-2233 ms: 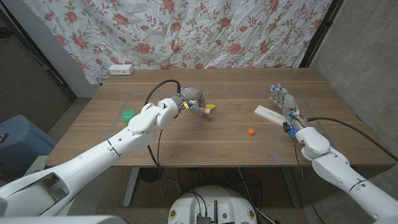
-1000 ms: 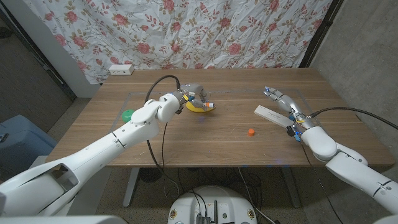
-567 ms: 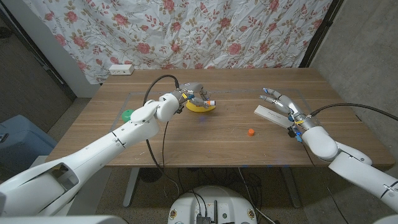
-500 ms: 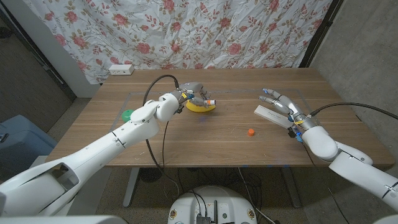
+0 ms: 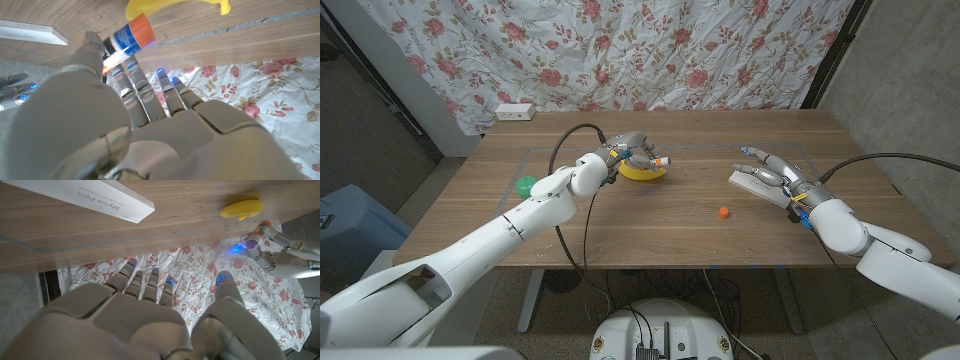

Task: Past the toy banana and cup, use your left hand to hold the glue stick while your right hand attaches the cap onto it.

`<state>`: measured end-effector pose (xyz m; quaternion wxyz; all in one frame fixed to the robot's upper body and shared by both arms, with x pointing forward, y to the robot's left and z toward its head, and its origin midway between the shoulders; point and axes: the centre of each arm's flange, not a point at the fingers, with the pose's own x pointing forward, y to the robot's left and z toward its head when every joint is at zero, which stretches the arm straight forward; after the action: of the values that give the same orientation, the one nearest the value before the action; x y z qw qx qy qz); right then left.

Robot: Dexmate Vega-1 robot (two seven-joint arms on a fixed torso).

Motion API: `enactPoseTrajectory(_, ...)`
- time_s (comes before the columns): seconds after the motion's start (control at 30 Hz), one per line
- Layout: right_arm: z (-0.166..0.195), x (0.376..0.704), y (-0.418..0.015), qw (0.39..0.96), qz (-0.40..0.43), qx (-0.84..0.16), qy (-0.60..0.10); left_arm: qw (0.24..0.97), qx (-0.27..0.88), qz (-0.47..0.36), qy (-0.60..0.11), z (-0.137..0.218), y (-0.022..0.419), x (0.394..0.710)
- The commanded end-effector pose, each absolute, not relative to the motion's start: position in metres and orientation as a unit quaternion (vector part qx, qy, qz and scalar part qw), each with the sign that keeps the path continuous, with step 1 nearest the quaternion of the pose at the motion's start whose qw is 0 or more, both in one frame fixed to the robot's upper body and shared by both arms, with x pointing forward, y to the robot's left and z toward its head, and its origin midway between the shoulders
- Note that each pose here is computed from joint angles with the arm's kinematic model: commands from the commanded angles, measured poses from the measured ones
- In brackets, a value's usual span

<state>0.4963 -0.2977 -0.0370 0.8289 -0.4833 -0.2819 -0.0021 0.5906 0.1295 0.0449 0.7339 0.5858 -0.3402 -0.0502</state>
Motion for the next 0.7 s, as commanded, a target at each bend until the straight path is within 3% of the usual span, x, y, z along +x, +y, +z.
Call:
enactPoseTrajectory(0.03, -0.03, 0.484, -0.292, 0.789, 0.005, -0.572, -0.225, 0.757, 0.552, -0.046, -0.347, 0.035, 0.134, 0.595)
enactPoseTrajectory(0.7, -0.026, 0.468, -0.276, 0.739, 0.029, -0.649, -0.181, 0.786, 0.501, -0.044, -0.36, 0.031, 0.133, 0.599)
